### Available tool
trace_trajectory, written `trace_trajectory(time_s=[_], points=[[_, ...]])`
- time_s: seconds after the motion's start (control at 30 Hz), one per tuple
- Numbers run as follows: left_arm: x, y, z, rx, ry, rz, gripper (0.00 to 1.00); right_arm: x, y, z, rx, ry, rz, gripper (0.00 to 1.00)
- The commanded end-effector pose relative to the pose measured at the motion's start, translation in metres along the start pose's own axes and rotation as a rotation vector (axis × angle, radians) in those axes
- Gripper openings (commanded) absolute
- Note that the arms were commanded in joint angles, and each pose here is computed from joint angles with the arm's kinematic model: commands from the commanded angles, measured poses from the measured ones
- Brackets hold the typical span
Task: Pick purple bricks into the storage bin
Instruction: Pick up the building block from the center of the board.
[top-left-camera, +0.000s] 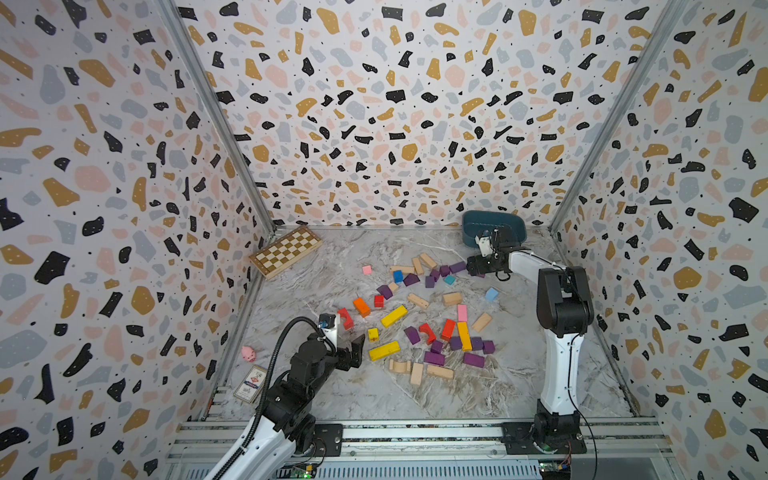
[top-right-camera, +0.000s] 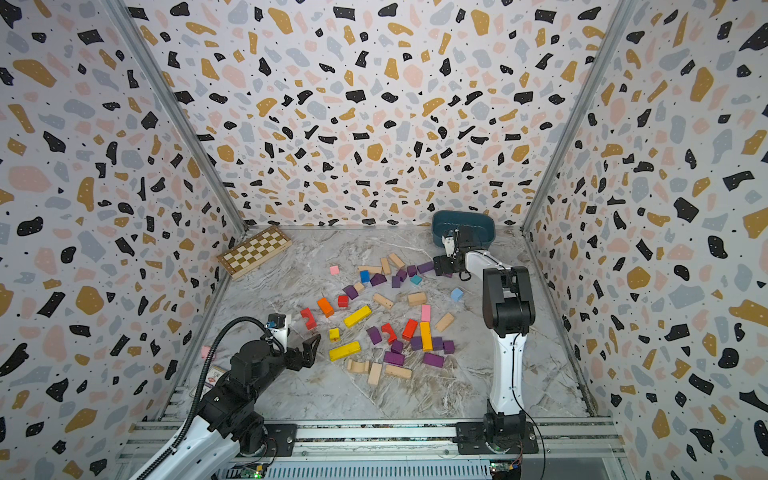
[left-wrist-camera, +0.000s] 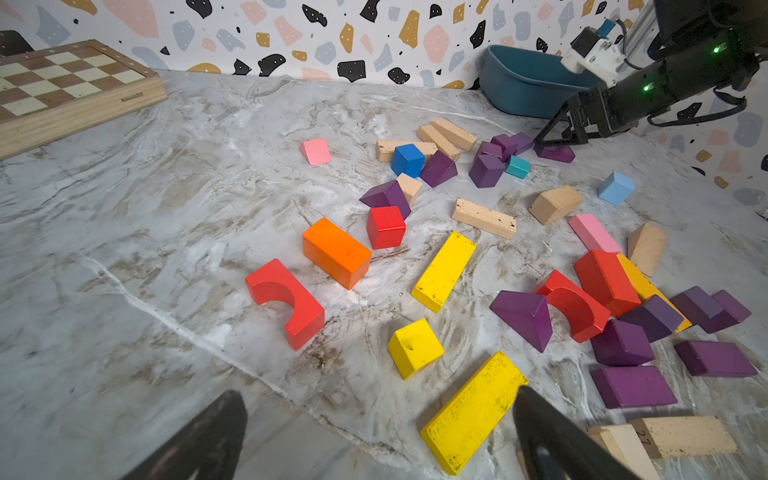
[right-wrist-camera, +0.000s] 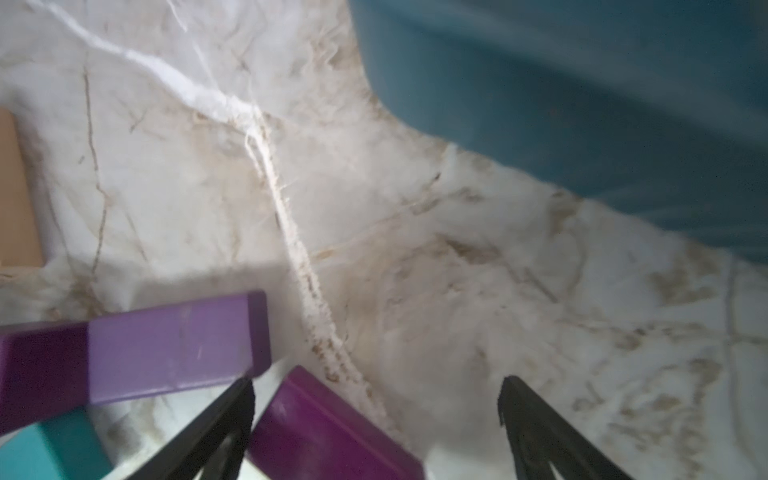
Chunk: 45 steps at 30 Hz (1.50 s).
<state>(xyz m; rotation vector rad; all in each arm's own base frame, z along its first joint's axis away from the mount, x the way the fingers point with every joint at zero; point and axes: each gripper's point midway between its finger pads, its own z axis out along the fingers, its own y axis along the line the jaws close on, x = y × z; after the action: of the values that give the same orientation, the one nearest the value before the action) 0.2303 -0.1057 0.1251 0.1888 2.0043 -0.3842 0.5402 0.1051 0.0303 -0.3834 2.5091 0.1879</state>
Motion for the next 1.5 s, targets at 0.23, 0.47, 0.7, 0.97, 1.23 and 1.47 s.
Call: trace_trajectory(time_s=[0.23,0.47,0.7,0.97,1.23,1.47], points=[[-0.015,-0.002,-0.005,0.006,-0.074,-0.013,0.99,0.005,0.004,-0.014,0.044,0.027,0.042,0.92],[-0.015,-0.001,-0.005,0.005,-0.077,-0.014,0.99,0.008,-0.012,-0.029,0.129,-0.006,0.084,0.92],[-0.016,0.0,-0.007,0.0,-0.084,-0.018,0.99,0.01,-0.01,-0.024,0.105,-0.005,0.104,0.9],[-0.017,0.001,-0.008,-0.006,-0.091,-0.022,0.99,0.004,0.001,-0.017,0.027,-0.021,0.143,0.75],[-0.017,0.002,-0.008,-0.009,-0.091,-0.024,0.99,0.004,0.006,-0.015,0.012,-0.021,0.142,0.62],[-0.017,0.002,-0.008,-0.012,-0.092,-0.025,0.99,-0.008,0.007,-0.028,0.021,-0.041,0.122,0.5]])
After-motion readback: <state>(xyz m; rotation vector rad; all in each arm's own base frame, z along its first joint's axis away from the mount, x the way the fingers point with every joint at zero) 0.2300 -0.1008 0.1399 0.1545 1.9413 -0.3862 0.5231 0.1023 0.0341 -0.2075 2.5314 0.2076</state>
